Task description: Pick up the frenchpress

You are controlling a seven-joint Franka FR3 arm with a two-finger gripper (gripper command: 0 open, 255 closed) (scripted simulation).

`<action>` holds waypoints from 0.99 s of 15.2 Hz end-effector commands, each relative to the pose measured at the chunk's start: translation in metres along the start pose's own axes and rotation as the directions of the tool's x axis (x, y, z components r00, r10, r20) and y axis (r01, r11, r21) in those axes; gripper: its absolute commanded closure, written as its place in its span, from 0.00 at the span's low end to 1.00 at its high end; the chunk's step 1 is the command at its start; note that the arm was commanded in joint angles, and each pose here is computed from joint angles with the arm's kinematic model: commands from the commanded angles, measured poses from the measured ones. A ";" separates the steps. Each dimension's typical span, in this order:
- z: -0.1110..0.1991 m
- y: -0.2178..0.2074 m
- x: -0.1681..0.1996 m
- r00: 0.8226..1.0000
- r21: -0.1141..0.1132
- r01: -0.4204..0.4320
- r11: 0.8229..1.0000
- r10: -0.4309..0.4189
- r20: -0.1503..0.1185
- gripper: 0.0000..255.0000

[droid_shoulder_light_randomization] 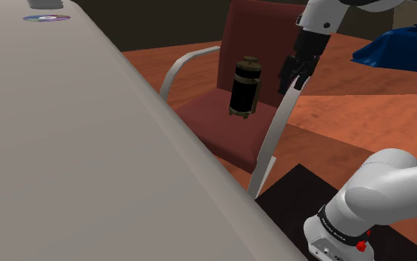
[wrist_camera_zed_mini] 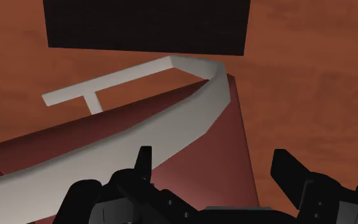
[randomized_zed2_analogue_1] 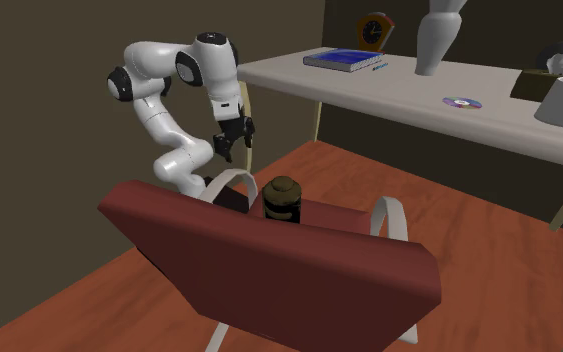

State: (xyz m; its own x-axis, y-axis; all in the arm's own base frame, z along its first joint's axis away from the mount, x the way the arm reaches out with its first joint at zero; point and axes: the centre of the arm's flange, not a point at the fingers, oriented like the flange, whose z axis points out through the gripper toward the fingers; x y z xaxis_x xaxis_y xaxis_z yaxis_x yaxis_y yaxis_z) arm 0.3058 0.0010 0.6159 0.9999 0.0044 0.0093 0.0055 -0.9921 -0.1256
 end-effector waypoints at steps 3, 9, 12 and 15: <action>0.000 0.004 0.026 0.999 -0.016 -0.033 0.999 0.033 0.002 0.00; 0.002 0.019 0.103 0.991 -0.065 -0.131 0.989 0.132 0.005 0.00; 0.002 0.030 0.141 0.984 -0.089 -0.179 0.980 0.180 0.004 0.00; 0.008 0.036 0.156 0.980 -0.099 -0.199 0.975 0.200 0.004 0.00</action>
State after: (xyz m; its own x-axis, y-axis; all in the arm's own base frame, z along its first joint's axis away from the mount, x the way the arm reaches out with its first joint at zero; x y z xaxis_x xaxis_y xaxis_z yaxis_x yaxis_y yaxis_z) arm 0.4568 -0.0320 0.6077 0.9819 -0.1884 -0.0199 -0.1889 -0.9816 -0.0291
